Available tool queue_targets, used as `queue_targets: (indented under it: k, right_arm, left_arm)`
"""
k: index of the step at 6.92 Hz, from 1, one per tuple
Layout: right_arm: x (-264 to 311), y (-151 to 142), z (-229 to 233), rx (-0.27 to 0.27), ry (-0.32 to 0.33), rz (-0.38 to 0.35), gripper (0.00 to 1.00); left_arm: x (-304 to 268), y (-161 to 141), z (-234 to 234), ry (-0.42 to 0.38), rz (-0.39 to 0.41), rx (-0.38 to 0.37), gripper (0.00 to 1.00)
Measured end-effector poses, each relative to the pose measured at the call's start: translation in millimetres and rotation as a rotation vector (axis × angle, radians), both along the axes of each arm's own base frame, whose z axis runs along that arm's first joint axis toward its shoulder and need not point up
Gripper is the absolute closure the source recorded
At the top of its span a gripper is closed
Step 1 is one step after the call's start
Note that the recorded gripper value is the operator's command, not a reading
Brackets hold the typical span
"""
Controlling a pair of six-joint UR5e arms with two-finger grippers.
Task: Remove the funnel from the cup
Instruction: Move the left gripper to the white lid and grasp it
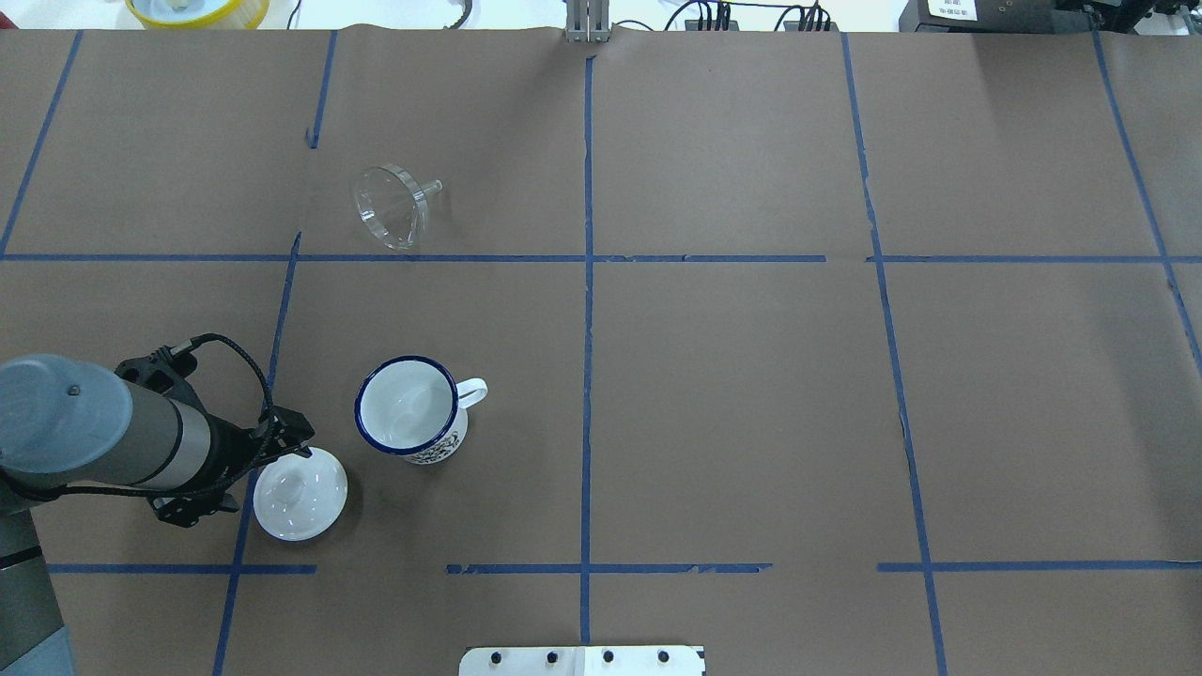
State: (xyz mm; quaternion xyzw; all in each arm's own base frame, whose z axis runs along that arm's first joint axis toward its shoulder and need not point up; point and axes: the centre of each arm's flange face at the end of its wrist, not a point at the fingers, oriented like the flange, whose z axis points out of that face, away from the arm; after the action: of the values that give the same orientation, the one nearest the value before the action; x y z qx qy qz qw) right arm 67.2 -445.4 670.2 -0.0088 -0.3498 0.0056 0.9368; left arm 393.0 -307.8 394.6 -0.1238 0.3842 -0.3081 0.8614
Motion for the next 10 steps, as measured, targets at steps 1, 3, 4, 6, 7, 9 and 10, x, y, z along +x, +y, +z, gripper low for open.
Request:
queue_targets:
  k: [1,3,4,6,7,9,10]
  right_arm:
    - [0.0,0.0,-0.1,0.0,0.0,0.0,0.0]
    - [0.0,0.0,0.0,0.0,0.0,0.0,0.0]
    - [0.0,0.0,0.0,0.0,0.0,0.0,0.0]
    - [0.0,0.0,0.2,0.0,0.0,0.0,0.0]
    - [0.0,0.1,0.3,-0.001,0.0,0.0,0.0]
    - [0.0,0.1,0.3,-0.001,0.0,0.0,0.0]
    - [0.0,0.0,0.3,-0.001,0.0,0.0,0.0]
  left_arm:
    - [14.0,-1.2,-0.7,-0.005,0.008,-0.001,0.26]
    - [22.7,-1.9,-3.1,-0.004,0.013,0.002,0.52]
    - [22.3,-1.9,-4.0,-0.003,0.012,0.002,0.49]
    - [14.0,0.8,-6.2,0.002,0.009,0.005,0.84]
    - [9.7,3.6,-3.9,-0.002,0.01,0.003,1.0]
    - [8.2,5.4,-0.7,-0.007,0.01,-0.002,1.0]
    - [6.8,5.3,-3.7,0.001,0.002,-0.005,1.0]
